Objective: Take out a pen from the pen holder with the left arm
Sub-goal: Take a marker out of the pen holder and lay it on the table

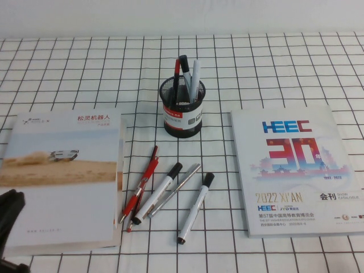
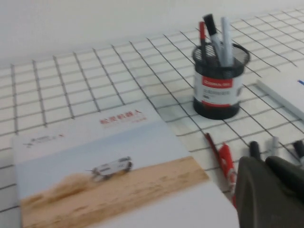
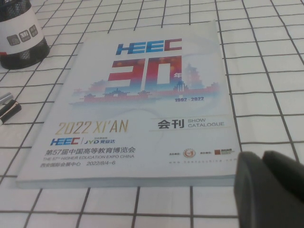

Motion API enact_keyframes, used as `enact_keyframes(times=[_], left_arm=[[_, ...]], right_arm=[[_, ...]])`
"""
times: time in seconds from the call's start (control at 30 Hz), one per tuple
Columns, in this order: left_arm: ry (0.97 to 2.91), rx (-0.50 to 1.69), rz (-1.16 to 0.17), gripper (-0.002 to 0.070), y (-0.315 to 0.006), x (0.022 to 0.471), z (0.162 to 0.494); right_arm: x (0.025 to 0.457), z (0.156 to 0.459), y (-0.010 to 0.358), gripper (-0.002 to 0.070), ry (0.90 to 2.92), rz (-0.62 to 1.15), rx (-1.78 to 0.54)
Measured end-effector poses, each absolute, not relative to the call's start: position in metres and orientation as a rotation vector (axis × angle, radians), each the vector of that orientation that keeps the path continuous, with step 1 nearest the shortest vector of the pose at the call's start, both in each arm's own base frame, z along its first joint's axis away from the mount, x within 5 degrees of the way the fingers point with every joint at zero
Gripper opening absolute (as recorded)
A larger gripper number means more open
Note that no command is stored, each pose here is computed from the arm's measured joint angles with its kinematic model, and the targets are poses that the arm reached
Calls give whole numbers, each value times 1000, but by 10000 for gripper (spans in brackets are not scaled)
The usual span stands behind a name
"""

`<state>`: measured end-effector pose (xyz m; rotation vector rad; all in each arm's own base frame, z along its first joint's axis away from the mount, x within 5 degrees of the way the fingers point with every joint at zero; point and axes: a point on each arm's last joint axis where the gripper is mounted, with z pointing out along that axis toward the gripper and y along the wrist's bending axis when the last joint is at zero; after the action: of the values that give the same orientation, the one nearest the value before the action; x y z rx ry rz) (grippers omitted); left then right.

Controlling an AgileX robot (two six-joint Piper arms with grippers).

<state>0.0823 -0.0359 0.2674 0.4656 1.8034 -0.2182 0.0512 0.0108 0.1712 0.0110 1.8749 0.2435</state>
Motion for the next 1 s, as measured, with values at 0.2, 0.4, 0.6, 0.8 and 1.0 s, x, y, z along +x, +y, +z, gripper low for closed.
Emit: enact_keyframes(times=[0.2,0.4,0.6,0.8,1.0], left_arm=[[1666,319,-101,-3,-16,62,254],[1551,130,-51,-3,-8,51,235],[1596,2,-17,-3,-2,54,211],[1678,-34,-29,-3,-1,56,190],[1736,-30,-34,-3,-2,56,184]], right_arm=[[51,171,11,-15,1875,243,11],[51,171,11,-15,1875,243,11],[51,171,11,-15,1875,243,11],[51,171,11,-15,1875,243,11],[51,171,11,-15,1875,243,11]])
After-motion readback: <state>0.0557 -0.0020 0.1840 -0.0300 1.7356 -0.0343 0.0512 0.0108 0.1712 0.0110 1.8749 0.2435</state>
